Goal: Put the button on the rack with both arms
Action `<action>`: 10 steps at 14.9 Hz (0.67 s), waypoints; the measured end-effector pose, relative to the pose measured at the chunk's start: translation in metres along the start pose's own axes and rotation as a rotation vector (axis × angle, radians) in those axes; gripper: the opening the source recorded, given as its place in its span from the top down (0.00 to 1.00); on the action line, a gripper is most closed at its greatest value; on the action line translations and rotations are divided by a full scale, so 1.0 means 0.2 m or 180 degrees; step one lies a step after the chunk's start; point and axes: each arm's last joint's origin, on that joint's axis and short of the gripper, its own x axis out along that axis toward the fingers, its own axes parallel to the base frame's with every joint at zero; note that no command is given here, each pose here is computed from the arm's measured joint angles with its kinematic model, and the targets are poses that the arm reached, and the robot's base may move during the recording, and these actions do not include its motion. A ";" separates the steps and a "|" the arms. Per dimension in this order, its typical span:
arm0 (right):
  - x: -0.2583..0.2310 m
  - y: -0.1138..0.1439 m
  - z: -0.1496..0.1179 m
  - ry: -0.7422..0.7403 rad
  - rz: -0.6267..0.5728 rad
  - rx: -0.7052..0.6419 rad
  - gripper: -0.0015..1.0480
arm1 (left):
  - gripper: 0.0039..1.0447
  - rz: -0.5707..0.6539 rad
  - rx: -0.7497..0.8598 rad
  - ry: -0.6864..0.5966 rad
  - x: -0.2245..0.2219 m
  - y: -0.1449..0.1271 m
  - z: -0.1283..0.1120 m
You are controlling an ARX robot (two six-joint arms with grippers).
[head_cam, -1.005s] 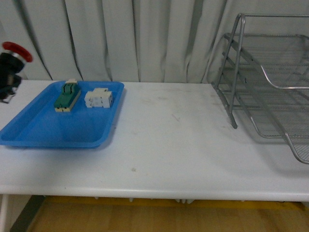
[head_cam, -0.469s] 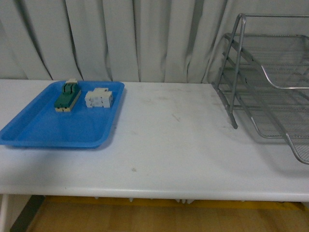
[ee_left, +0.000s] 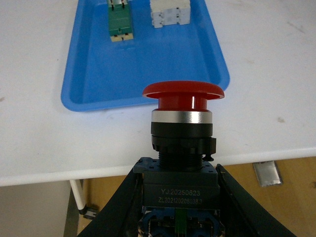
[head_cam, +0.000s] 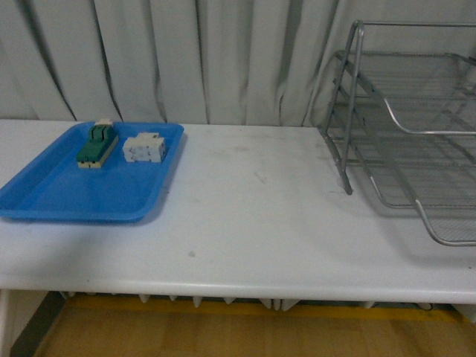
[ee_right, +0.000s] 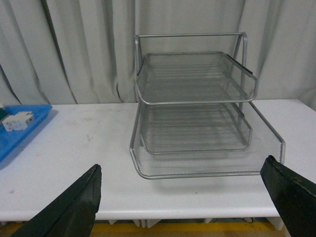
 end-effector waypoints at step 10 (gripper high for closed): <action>0.00 0.00 0.00 -0.0007 -0.0013 0.0000 0.06 | 0.66 -0.0256 0.0107 -0.0012 0.00 -0.10 -0.03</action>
